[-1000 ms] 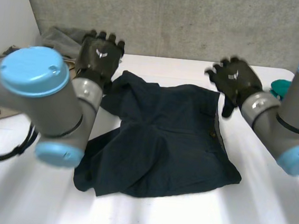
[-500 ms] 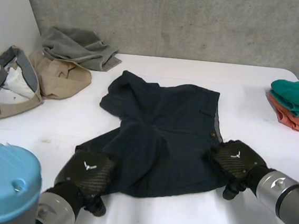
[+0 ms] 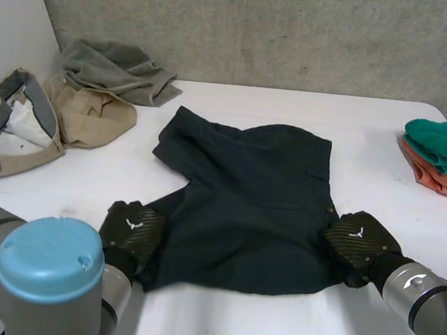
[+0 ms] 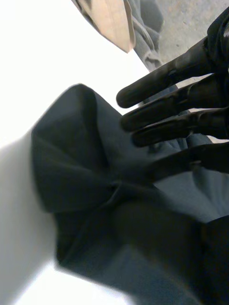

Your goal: Fold the laundry.

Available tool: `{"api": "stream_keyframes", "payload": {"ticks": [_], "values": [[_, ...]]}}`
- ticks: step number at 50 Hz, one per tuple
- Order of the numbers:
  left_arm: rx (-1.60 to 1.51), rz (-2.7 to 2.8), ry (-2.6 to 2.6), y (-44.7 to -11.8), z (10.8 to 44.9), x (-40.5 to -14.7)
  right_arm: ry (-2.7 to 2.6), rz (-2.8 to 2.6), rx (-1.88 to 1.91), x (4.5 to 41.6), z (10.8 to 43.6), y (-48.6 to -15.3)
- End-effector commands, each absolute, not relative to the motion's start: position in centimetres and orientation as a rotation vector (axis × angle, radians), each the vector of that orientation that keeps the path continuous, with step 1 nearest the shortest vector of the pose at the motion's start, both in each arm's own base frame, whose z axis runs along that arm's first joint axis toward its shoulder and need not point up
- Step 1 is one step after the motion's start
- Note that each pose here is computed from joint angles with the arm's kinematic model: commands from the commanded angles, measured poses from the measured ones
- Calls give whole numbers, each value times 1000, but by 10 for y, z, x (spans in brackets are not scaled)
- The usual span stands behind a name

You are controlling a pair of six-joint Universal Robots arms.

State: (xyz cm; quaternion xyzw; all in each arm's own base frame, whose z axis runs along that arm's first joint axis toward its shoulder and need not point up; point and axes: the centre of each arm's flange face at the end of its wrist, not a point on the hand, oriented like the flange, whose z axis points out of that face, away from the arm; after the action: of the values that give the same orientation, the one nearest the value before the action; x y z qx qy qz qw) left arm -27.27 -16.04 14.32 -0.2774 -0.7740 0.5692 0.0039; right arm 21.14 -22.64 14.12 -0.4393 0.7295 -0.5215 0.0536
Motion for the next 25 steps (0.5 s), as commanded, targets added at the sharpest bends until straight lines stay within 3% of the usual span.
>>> {"api": "stream_keyframes", "payload": {"ticks": [1, 12, 25], "values": [[-910, 1889, -2467, -190, 142, -261, 2216, -1585, -1335, 211, 142, -226], [-874, 2059, -2368, -209, 177, -260, 2206, -1622, -1325, 211, 150, -226], [-1037, 2081, -2278, -220, 182, -267, 2191, -1671, -1308, 212, 158, -234]]}}
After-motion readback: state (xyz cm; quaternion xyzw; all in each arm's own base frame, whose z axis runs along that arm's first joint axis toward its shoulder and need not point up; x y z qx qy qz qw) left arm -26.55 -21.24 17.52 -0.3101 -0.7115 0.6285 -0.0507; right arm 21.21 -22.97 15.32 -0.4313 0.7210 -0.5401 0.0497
